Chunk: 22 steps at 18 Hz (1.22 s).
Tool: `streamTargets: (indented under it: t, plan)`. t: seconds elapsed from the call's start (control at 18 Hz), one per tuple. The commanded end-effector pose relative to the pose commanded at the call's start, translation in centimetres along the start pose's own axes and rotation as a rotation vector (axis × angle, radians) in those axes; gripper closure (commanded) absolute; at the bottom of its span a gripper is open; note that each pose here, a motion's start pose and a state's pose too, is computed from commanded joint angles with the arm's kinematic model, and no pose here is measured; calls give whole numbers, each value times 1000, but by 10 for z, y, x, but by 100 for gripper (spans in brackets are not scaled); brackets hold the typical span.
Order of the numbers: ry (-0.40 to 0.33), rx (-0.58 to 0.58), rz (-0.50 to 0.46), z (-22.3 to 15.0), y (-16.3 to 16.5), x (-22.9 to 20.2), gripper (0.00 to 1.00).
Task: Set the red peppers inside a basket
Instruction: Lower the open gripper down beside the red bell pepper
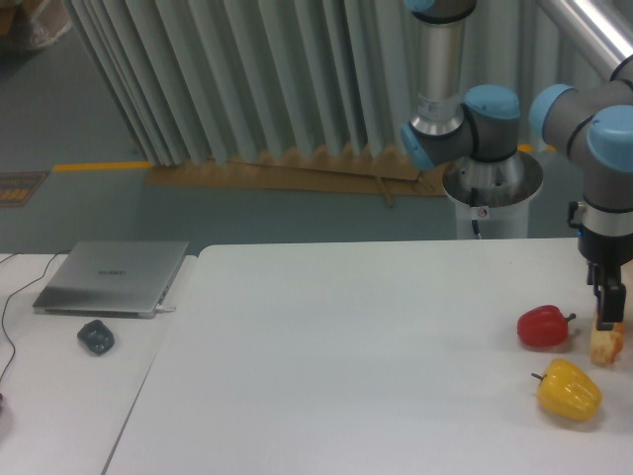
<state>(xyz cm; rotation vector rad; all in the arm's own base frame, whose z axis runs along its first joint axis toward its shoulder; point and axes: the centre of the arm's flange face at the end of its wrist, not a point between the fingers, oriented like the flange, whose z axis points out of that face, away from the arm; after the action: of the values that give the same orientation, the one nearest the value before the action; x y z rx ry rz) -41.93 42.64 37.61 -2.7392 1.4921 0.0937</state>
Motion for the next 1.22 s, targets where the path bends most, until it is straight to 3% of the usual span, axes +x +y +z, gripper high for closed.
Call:
streamTargets:
  t: [0.22, 0.5, 0.78, 1.22]
  plan:
    - [6, 2, 54, 3, 5, 1, 0]
    - [10, 5, 61, 4, 0, 3, 0]
    - [11, 7, 24, 7, 23, 7, 0]
    - [42, 22, 39, 21, 9, 18, 0]
